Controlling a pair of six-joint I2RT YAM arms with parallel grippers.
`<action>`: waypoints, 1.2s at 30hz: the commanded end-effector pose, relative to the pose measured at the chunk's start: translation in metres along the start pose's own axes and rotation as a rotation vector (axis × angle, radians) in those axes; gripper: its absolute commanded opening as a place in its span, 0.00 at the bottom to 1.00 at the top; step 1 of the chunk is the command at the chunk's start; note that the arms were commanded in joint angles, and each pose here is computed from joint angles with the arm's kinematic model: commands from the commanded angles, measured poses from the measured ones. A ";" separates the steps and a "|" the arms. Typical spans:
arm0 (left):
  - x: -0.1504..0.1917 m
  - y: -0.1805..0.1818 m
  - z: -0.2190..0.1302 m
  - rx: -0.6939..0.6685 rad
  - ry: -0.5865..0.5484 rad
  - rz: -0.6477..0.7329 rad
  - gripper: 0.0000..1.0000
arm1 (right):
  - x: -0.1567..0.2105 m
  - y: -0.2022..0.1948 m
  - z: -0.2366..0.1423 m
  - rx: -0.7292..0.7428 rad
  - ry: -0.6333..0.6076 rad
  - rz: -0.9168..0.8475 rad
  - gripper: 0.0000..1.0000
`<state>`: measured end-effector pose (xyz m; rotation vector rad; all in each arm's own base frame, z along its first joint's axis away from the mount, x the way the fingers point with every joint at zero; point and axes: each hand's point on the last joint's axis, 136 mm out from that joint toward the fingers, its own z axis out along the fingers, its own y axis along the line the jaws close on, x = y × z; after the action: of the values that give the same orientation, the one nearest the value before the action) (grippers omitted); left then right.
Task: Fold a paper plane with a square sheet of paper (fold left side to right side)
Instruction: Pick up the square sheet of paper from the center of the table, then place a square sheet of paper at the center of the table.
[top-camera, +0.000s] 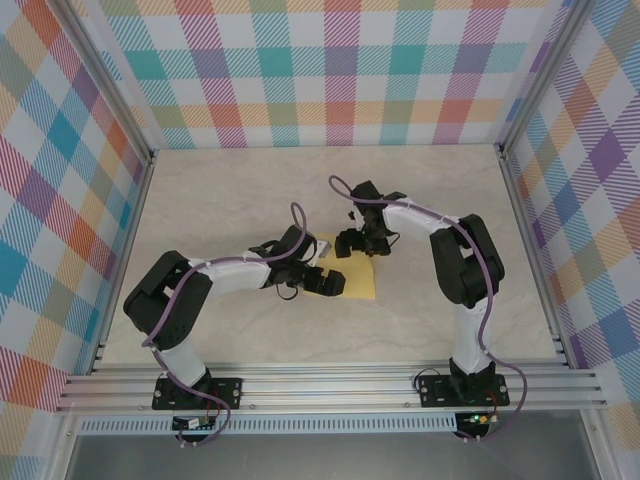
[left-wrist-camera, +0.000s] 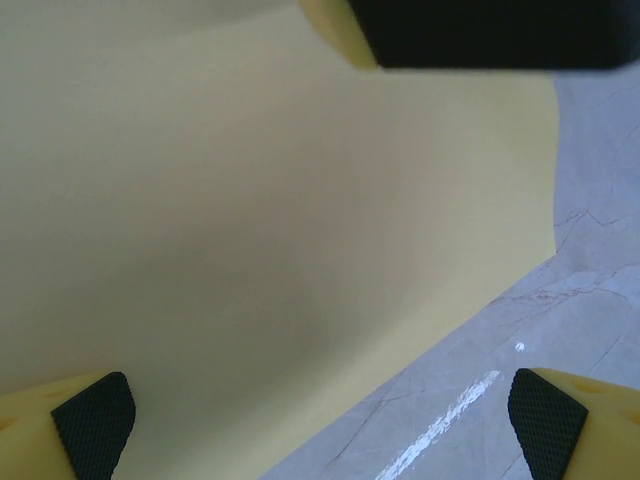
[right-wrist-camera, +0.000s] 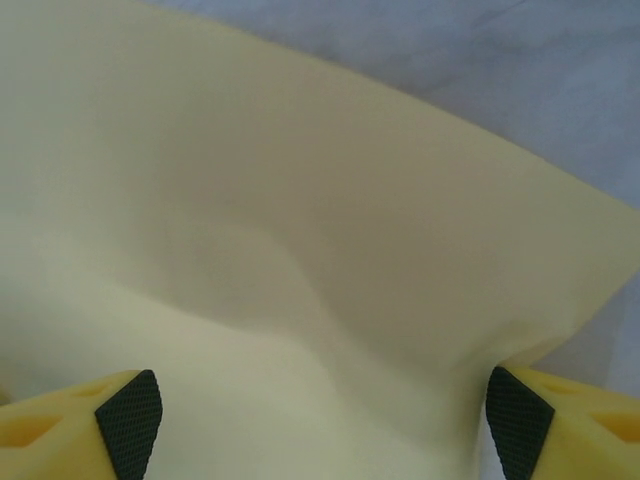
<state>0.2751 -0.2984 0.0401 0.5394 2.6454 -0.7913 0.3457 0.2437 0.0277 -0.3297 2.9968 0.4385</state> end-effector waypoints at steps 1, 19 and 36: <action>0.011 0.005 0.011 -0.023 0.037 0.002 1.00 | 0.035 0.032 0.001 -0.106 0.136 -0.021 0.83; -0.031 -0.012 -0.056 0.004 -0.188 0.020 1.00 | 0.009 0.029 -0.034 -0.234 -0.024 0.005 0.28; -0.124 -0.030 -0.197 0.415 -0.568 -0.150 1.00 | 0.001 0.084 -0.213 -0.830 -0.350 -0.306 0.24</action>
<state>0.3328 -0.2255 0.2137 0.0954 2.1465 -1.1392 0.3303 0.2453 0.2040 -0.4724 2.4286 1.3157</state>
